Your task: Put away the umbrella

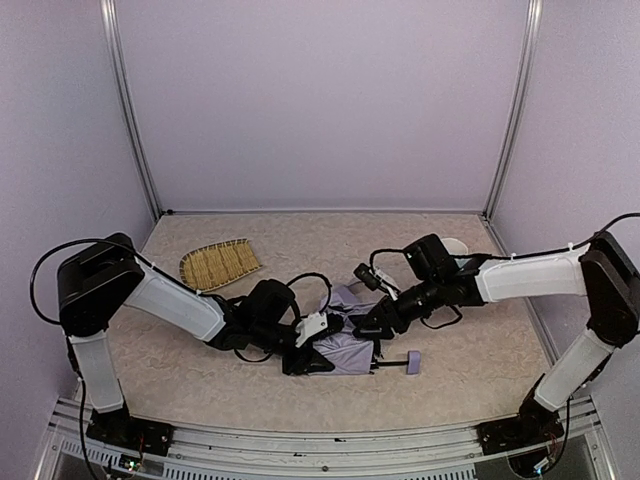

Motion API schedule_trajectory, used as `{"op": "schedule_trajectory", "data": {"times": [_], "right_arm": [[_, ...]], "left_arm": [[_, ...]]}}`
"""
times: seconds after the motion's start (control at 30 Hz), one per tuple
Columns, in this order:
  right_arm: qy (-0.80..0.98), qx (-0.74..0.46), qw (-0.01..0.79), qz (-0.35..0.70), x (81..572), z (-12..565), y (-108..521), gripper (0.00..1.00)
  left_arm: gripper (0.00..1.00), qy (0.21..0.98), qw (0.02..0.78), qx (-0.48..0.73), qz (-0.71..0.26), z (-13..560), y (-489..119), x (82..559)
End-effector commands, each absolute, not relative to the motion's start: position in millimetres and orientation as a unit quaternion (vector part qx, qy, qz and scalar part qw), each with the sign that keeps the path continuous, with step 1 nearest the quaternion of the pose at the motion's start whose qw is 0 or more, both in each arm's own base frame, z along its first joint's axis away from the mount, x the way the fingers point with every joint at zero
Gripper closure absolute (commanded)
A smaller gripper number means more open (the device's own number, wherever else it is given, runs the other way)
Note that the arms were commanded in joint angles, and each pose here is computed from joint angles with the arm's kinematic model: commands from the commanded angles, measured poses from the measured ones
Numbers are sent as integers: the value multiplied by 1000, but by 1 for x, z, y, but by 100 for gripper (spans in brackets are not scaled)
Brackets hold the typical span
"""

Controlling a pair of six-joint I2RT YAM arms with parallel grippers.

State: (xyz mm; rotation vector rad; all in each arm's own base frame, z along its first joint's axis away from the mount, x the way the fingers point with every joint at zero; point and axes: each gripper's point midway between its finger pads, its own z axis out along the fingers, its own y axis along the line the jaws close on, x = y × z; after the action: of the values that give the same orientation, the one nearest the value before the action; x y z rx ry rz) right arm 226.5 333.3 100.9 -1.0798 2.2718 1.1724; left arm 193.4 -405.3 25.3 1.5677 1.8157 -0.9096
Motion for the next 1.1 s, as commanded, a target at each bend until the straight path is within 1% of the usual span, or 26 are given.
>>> {"op": "schedule_trajectory", "data": {"times": [0.0, 0.07, 0.2, 0.27, 0.33, 0.37, 0.4, 0.43, 0.47, 0.57, 0.7, 0.9, 0.97, 1.07], "right_arm": [[804, -393, 309, 321, 248, 129, 314, 45], [783, -432, 356, 271, 239, 136, 314, 45], [675, -561, 447, 175, 196, 141, 329, 43], [620, -605, 476, 152, 179, 140, 334, 39], [585, -629, 496, 125, 173, 139, 338, 30], [574, -638, 501, 114, 172, 137, 341, 22], [568, -644, 503, 97, 175, 135, 342, 8], [563, -653, 500, 83, 176, 130, 344, 1], [558, -662, 495, 70, 177, 126, 346, 0], [549, -691, 469, 35, 183, 105, 351, 1], [554, -728, 403, 1, 186, 66, 351, 8], [577, -728, 368, -44, 203, 31, 348, 12], [591, -727, 345, -53, 206, 18, 344, 19], [612, -723, 314, -58, 206, 4, 337, 41]], "left_arm": [[71, 763, 83, 544, -339, -47, -348, 145], [71, 765, 69, 533, -356, -45, -348, 144], [71, 771, 52, 515, -372, -42, -351, 146], [71, 771, 42, 514, -374, -41, -352, 145], [71, 771, 30, 515, -373, -43, -351, 144], [71, 773, 24, 515, -370, -44, -349, 143], [71, 774, 20, 515, -369, -45, -349, 143], [71, 775, 15, 514, -368, -46, -348, 143], [71, 775, 12, 511, -370, -46, -348, 143], [71, 777, 5, 506, -375, -47, -348, 144], [71, 777, -4, 503, -379, -46, -350, 144], [72, 768, -21, 506, -393, -46, -351, 138], [73, 762, -26, 509, -399, -45, -351, 135], [73, 751, -31, 516, -410, -42, -351, 131]]}}
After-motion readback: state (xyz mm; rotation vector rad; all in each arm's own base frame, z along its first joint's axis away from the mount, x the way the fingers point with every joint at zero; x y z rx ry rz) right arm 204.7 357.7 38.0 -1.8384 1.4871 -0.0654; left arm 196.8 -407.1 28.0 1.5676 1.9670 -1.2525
